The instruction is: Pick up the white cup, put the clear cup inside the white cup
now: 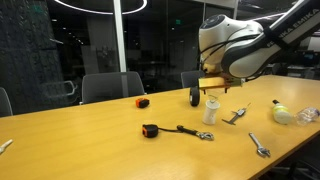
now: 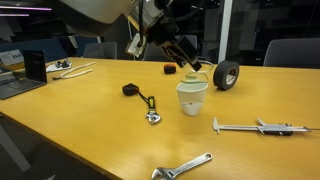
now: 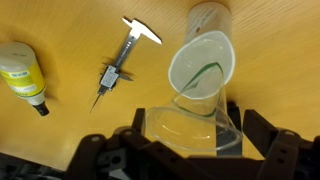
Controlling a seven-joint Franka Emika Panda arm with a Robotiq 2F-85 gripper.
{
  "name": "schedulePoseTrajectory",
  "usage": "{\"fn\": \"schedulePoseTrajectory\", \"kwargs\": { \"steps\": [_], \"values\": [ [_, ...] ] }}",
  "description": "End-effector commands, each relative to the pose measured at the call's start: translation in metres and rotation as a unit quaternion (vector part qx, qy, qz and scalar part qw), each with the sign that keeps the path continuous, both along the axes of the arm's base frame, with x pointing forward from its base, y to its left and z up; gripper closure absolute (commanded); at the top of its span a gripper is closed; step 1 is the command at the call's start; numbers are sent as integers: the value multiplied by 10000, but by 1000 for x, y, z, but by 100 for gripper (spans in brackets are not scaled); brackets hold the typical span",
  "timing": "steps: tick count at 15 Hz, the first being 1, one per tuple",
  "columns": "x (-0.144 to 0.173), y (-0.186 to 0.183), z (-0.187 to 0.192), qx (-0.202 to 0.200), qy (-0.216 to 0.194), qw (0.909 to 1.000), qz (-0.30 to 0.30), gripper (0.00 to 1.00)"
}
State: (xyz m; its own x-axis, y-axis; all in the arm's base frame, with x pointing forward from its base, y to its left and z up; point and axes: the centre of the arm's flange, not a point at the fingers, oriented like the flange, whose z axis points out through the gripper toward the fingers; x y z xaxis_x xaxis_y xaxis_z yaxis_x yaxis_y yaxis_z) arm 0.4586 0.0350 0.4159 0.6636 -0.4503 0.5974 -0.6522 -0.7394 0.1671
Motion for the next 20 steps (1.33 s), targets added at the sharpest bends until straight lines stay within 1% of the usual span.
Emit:
{"fn": "schedulePoseTrajectory", "kwargs": {
  "steps": [1,3,5,8,10,12,14,17,18,20],
  "values": [
    [-22,5,51,196,8,9990,405,0],
    [-30,3,77,363,197,9959,801,0],
    [-40,-5,103,564,455,9893,1263,0],
    [-63,-26,125,691,1057,9735,1905,0],
    [-80,-46,131,674,1568,9595,2241,0],
    [-96,-69,127,617,2027,9416,2616,0],
    [-104,-89,120,641,2451,9211,2955,0],
    [-114,-112,108,701,2984,8852,3500,0],
    [-116,-117,104,703,3150,8727,3665,0],
    [-121,-122,97,781,3319,8546,3916,0]
  ]
}}
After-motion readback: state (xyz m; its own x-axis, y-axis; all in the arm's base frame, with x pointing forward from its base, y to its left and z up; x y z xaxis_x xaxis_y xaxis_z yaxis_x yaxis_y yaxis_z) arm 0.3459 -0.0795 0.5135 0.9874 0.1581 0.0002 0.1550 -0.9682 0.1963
